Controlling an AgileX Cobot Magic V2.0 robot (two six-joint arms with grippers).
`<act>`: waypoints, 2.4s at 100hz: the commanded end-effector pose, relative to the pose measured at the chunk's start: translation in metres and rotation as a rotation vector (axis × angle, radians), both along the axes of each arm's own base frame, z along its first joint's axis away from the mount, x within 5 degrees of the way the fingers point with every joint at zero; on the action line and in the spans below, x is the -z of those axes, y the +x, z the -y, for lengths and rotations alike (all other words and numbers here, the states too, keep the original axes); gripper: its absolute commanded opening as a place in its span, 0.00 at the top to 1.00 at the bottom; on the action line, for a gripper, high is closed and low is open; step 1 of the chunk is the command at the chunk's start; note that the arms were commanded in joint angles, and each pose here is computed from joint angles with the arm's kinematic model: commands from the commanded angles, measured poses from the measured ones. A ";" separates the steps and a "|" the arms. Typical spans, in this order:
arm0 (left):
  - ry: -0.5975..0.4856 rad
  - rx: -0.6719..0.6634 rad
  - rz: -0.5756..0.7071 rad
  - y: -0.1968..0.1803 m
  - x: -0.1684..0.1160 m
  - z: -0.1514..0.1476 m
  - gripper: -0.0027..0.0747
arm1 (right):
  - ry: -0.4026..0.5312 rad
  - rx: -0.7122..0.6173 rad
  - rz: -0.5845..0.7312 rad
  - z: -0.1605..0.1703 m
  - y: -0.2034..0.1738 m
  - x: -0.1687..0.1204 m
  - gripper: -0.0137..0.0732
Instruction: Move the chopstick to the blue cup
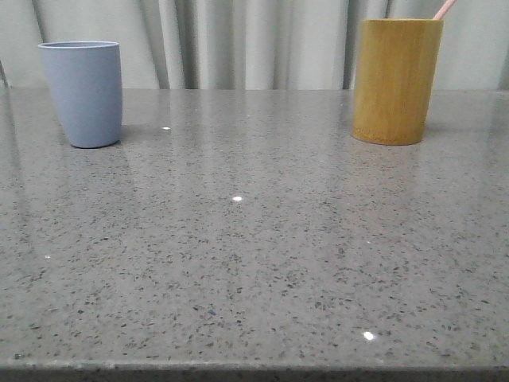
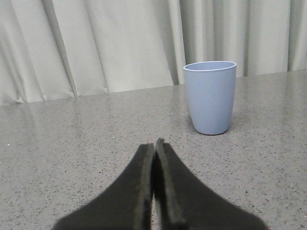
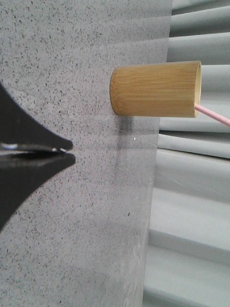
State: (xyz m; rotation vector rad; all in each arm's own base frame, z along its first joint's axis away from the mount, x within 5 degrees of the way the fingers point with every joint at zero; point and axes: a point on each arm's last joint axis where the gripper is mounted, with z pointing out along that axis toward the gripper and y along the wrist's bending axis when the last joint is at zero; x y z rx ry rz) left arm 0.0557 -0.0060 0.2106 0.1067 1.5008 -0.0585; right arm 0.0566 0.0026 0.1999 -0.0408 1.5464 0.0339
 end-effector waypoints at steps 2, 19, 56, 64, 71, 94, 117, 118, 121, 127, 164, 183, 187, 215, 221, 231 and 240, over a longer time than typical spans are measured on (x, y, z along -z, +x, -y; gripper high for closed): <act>-0.026 -0.003 0.109 -0.003 -0.006 -0.001 0.99 | -0.001 0.000 0.088 0.000 -0.001 -0.008 0.98; -0.026 -0.003 0.109 -0.003 -0.006 -0.001 0.99 | -0.001 0.000 0.088 0.000 -0.001 -0.008 0.98; -0.026 -0.003 0.109 -0.003 -0.006 -0.001 0.99 | -0.001 0.000 0.088 0.000 -0.001 -0.008 0.98; -0.026 -0.003 0.109 -0.003 -0.006 -0.001 0.99 | -0.001 0.000 0.088 0.000 -0.001 -0.008 0.98; -0.028 -0.003 0.121 -0.004 -0.008 -0.001 0.99 | 0.001 -0.001 0.118 0.000 -0.002 -0.011 0.98; -0.039 -0.005 0.197 -0.006 -0.018 -0.001 0.99 | 0.007 -0.003 0.232 0.000 -0.007 -0.038 0.98; -0.195 0.036 0.054 -0.007 -0.056 0.001 0.99 | 0.004 0.017 -0.021 0.002 -0.019 -0.083 0.98; -0.198 0.038 0.042 -0.006 -0.057 0.001 0.99 | 0.004 0.018 -0.021 0.002 -0.020 -0.087 0.98; -0.209 0.049 0.013 -0.006 -0.068 0.002 0.99 | 0.004 0.021 -0.080 0.003 -0.020 -0.093 0.98; -0.201 0.066 -0.077 -0.002 -0.086 0.005 0.99 | 0.000 0.026 -0.189 0.003 -0.017 -0.107 0.98; -0.097 0.153 -0.769 0.057 -0.159 0.024 0.99 | -0.011 0.040 -0.535 0.002 0.020 -0.178 0.98; -0.077 0.170 -0.873 0.089 -0.170 0.029 0.99 | -0.011 0.038 -0.537 0.001 0.036 -0.179 0.98; -0.060 0.191 -0.880 0.092 -0.170 0.030 0.99 | -0.011 0.038 -0.539 0.001 0.037 -0.179 0.98; -0.109 0.239 -0.870 0.105 -0.171 0.037 0.99 | -0.011 0.038 -0.543 0.001 0.038 -0.179 0.95; -0.104 0.241 -0.869 0.105 -0.171 0.037 0.99 | -0.011 0.038 -0.543 0.001 0.038 -0.179 0.87; -0.102 0.241 -0.868 0.105 -0.171 0.037 0.99 | -0.012 0.037 -0.543 0.001 0.038 -0.179 0.65; -0.085 0.274 -0.870 0.104 -0.171 0.039 0.94 | -0.013 0.038 -0.542 0.001 0.038 -0.179 0.38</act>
